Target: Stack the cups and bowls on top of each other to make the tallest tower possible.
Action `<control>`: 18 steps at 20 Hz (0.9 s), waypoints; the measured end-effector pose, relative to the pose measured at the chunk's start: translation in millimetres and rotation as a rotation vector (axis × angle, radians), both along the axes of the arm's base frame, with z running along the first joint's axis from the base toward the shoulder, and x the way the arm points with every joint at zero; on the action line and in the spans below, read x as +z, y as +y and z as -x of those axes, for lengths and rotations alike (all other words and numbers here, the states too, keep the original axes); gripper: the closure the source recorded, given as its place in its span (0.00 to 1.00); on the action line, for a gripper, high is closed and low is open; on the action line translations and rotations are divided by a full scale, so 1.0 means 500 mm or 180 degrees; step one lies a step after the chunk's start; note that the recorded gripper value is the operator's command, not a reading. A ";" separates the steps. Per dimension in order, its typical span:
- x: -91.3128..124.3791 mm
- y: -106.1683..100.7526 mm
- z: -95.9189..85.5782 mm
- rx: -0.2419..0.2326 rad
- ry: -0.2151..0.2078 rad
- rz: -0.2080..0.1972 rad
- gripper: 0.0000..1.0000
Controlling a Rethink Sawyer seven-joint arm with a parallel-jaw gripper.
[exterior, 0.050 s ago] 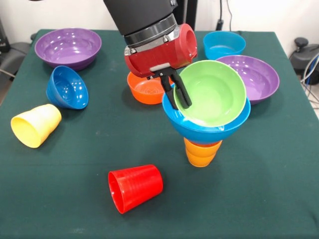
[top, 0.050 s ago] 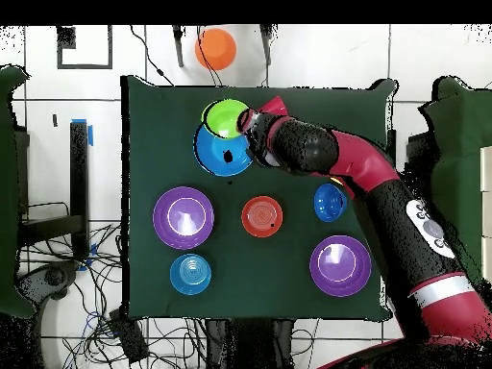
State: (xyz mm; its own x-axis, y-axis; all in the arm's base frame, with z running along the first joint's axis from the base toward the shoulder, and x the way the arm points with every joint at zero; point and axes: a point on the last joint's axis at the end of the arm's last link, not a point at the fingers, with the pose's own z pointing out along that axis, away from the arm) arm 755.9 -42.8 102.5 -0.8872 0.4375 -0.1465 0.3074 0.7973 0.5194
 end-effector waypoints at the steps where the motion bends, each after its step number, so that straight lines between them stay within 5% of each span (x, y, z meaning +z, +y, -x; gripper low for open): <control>1: 0.000 0.000 0.000 0.0001 -0.0001 0.0001 1.00; 18: 0.002 0.014 0.000 0.0043 -0.0010 0.0030 1.00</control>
State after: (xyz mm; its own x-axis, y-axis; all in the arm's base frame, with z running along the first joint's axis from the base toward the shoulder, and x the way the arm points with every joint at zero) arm 756.2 -35.9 103.7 -0.8925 0.4241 -0.1533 0.2950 0.8062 0.5129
